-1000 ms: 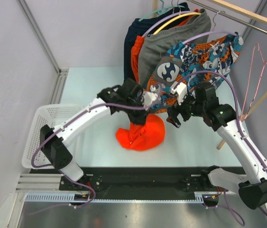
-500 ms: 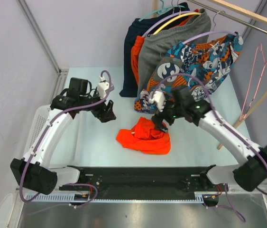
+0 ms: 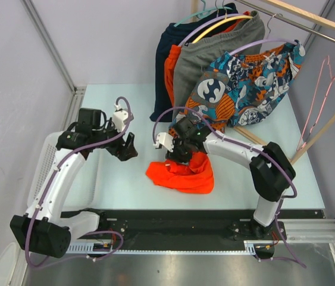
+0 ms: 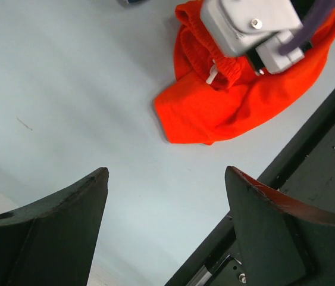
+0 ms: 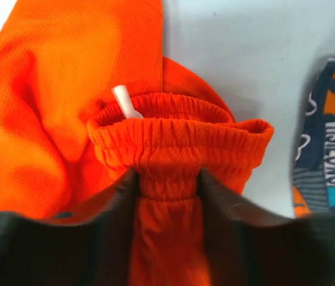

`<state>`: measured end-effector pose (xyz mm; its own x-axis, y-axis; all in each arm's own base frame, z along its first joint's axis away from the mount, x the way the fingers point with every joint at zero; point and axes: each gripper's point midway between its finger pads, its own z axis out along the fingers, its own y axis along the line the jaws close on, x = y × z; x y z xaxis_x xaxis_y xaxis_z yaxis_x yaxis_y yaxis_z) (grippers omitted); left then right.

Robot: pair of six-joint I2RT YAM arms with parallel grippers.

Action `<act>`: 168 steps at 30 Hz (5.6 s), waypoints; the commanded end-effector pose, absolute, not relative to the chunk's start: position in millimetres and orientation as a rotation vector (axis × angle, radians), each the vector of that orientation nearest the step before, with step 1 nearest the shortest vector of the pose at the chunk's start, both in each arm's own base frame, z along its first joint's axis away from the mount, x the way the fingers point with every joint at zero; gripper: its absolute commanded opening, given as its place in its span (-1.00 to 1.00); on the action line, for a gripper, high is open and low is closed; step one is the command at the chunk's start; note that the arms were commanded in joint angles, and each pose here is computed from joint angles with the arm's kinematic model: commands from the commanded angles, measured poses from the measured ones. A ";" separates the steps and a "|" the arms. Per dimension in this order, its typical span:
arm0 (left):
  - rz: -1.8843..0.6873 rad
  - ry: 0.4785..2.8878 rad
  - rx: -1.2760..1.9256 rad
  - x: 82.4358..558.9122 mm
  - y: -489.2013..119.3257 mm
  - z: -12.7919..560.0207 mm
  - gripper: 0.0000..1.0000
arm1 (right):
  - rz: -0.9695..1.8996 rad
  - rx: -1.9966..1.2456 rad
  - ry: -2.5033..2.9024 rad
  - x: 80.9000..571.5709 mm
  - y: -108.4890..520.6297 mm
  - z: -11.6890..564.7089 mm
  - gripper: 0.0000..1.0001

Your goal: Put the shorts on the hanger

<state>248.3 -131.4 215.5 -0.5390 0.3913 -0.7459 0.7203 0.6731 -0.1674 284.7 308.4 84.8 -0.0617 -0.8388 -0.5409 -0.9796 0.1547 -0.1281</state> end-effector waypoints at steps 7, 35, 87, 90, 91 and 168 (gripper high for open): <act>-0.643 2.192 0.691 274.6 -114.1 222.3 0.60 | 0.619 -1.379 1.623 325.2 354.3 256.1 -1.00; -0.810 1.784 1.320 217.3 -157.9 182.4 0.86 | 0.360 -1.782 1.225 150.3 194.0 183.3 0.67; -0.757 1.479 1.602 218.2 -298.6 158.0 0.81 | 0.502 -2.068 1.332 88.0 173.5 201.6 -1.00; -0.809 1.436 1.714 197.4 -318.0 144.6 0.75 | 0.483 -2.049 1.367 85.9 175.1 199.7 -1.00; -0.821 1.383 1.777 185.0 -325.1 141.7 0.75 | 0.463 -2.043 1.382 87.5 174.3 199.3 -1.00; -0.804 1.723 1.328 203.4 -197.4 266.5 0.70 | 0.528 -1.238 1.939 272.7 165.5 251.9 1.00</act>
